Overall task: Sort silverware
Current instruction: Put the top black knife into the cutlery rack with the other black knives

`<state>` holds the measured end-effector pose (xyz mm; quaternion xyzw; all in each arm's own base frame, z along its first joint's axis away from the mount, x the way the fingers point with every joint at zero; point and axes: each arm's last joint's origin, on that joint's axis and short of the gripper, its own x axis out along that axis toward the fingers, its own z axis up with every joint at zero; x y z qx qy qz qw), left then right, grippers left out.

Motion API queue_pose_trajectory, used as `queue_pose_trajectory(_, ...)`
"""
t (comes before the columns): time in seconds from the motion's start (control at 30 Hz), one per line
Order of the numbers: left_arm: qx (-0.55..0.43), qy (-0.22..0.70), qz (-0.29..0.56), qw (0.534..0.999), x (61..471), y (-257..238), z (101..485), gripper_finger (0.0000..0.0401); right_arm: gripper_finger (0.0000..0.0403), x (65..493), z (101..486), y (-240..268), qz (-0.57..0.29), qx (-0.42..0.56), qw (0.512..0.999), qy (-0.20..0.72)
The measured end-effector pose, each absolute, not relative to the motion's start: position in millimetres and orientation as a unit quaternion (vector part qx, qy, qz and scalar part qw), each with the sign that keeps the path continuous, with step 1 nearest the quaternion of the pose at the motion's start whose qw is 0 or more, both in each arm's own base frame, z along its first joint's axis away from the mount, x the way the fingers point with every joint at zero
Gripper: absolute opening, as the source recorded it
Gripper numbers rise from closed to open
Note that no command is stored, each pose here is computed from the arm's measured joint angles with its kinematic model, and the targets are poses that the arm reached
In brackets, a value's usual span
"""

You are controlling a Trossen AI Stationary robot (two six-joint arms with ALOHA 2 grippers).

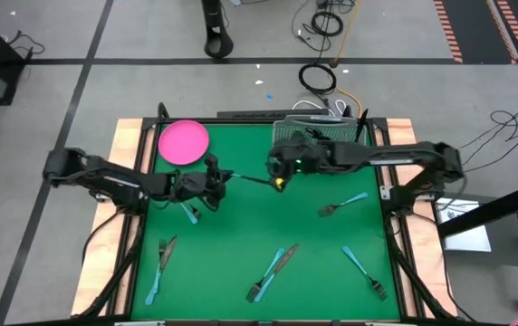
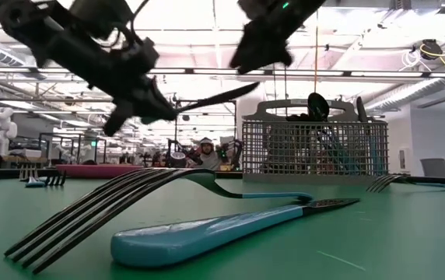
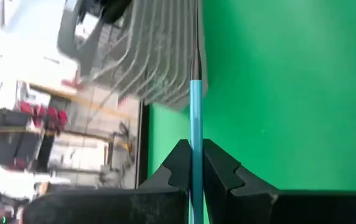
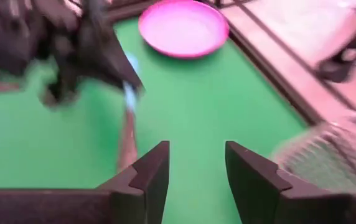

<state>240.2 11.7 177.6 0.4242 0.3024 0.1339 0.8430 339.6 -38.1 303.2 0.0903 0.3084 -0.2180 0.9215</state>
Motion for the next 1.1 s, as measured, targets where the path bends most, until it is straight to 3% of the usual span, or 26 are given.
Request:
queue_pose_trajectory(0.13,0.370,0.291,0.148,0.870,217.5,14.9,200.6,0.0015,0.0144,318.5,308.7,-18.6,-0.239,0.051,0.907,0.343)
queue_pose_trajectory(0.27,0.302,0.224,0.084,0.923,195.4,13.1,224.8,0.0015,0.0144,301.6,302.6,0.9,-0.222,0.038,0.910,0.347)
queue_pose_trajectory(0.47,0.216,0.069,0.019,0.974,177.6,11.8,246.6,0.0015,0.0144,295.2,287.3,15.0,-0.185,0.045,0.951,0.242)
queue_pose_trajectory(0.63,0.140,-0.051,-0.025,0.989,175.5,11.6,255.3,0.0015,0.0144,302.6,278.8,24.1,-0.111,0.015,0.992,0.060)
queue_pose_trajectory(0.77,0.086,-0.112,-0.045,0.989,178.4,10.6,257.8,0.0015,0.0144,311.6,279.1,28.6,-0.065,-0.014,0.995,-0.071)
queue_pose_trajectory(0.9,0.081,-0.104,-0.057,0.990,188.5,9.6,250.7,0.0015,0.0144,327.5,277.7,27.7,-0.069,-0.031,0.992,-0.103)
queue_pose_trajectory(1.1,0.062,-0.119,-0.063,0.989,206.3,9.8,241.8,0.0015,0.0144,355.8,278.1,25.7,-0.074,-0.028,0.995,-0.064)
